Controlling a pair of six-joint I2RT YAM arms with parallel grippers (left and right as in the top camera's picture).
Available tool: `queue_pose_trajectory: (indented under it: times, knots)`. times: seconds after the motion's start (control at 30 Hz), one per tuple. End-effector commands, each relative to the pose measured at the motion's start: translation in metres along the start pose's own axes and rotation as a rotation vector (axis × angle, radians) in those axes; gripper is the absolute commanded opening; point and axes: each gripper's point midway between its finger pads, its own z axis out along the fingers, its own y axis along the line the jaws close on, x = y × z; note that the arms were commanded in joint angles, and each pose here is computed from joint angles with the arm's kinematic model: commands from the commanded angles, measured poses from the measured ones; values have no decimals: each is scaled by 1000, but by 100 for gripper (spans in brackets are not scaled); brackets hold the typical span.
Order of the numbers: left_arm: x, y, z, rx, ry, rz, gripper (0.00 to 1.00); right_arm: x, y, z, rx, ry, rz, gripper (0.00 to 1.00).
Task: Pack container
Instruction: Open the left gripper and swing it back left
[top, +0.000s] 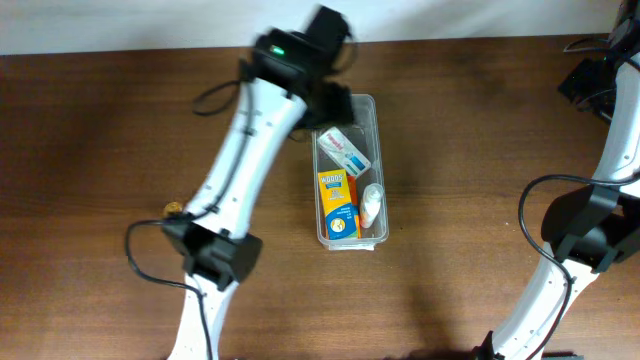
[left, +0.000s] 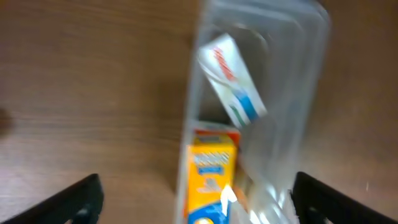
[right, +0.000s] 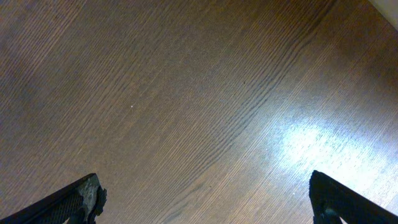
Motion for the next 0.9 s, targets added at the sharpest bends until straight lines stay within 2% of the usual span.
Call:
queue_pose_trajectory:
  times: [0.0, 0.3, 0.67, 0.8, 0.87]
  knots:
    - [-26, 35, -6, 22, -5, -90, 99, -2, -3, -2, 15, -13, 4, 98]
    - [-65, 114, -11, -31, -40, -36, 99, -2, -3, -2, 15, -13, 4, 98]
    - [-87, 266, -12, -192, -20, -197, 99, -2, -3, -2, 15, -13, 4, 98]
    - [-84, 307, -15, -137, -2, -308, 99, -2, -3, -2, 15, -13, 4, 98]
    - [-82, 315, -14, -92, 11, -306, 99, -2, -3, -2, 15, -13, 4, 98]
